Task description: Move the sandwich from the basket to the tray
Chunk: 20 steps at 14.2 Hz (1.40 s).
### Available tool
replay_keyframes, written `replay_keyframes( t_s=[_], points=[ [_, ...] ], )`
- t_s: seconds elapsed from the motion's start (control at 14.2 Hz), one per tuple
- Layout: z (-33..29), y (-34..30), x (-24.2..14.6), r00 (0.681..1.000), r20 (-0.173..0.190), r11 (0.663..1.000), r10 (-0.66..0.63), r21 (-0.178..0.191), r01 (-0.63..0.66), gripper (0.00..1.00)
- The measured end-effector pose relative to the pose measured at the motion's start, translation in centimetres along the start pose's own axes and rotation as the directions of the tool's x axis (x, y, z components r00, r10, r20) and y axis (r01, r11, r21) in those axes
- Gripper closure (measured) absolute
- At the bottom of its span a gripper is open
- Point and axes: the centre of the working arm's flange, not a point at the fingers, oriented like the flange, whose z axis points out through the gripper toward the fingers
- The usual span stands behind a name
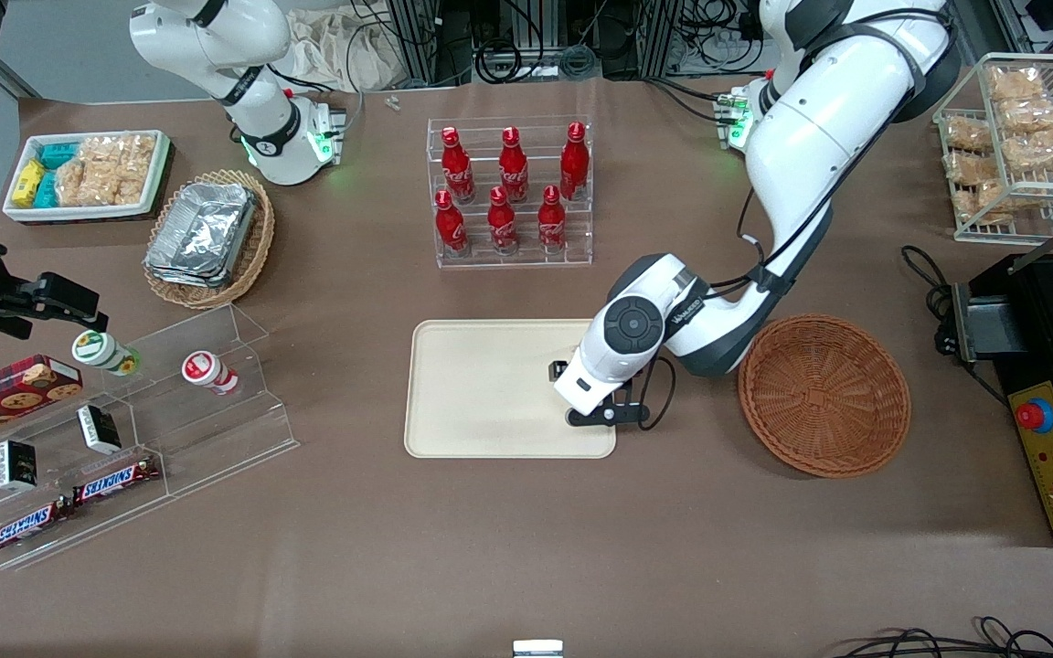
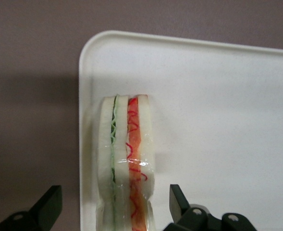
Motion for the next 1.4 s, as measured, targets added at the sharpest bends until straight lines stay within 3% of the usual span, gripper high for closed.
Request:
replay_keyframes(
  t_s=[0.21, 0.35, 0.56, 0.77, 0.98, 1.19, 1.4],
  points=[
    [-5.5, -0.7, 0.3, 1.000, -0.008, 0.998, -0.017, 0.063, 0.017, 0.00],
    [-10.0, -2.6, 1.3, 0.998, -0.037, 0.995, -0.054, 0.086, 0.057, 0.00],
    [-16.8, -6.8, 2.8, 0.988, -0.078, 0.989, -0.130, 0.059, 0.135, 0.00],
    [-23.7, -11.1, 3.0, 0.981, -0.093, 0.985, -0.167, 0.016, 0.169, 0.00],
    [-28.0, -15.6, 3.0, 0.968, -0.125, 0.975, -0.217, 0.016, 0.220, 0.00],
    [-29.6, -21.5, 2.3, 0.975, -0.105, 0.980, -0.195, 0.012, 0.198, 0.00],
    [-30.8, -28.0, -0.6, 0.981, -0.097, 0.984, -0.170, 0.033, 0.174, 0.00]
  ],
)
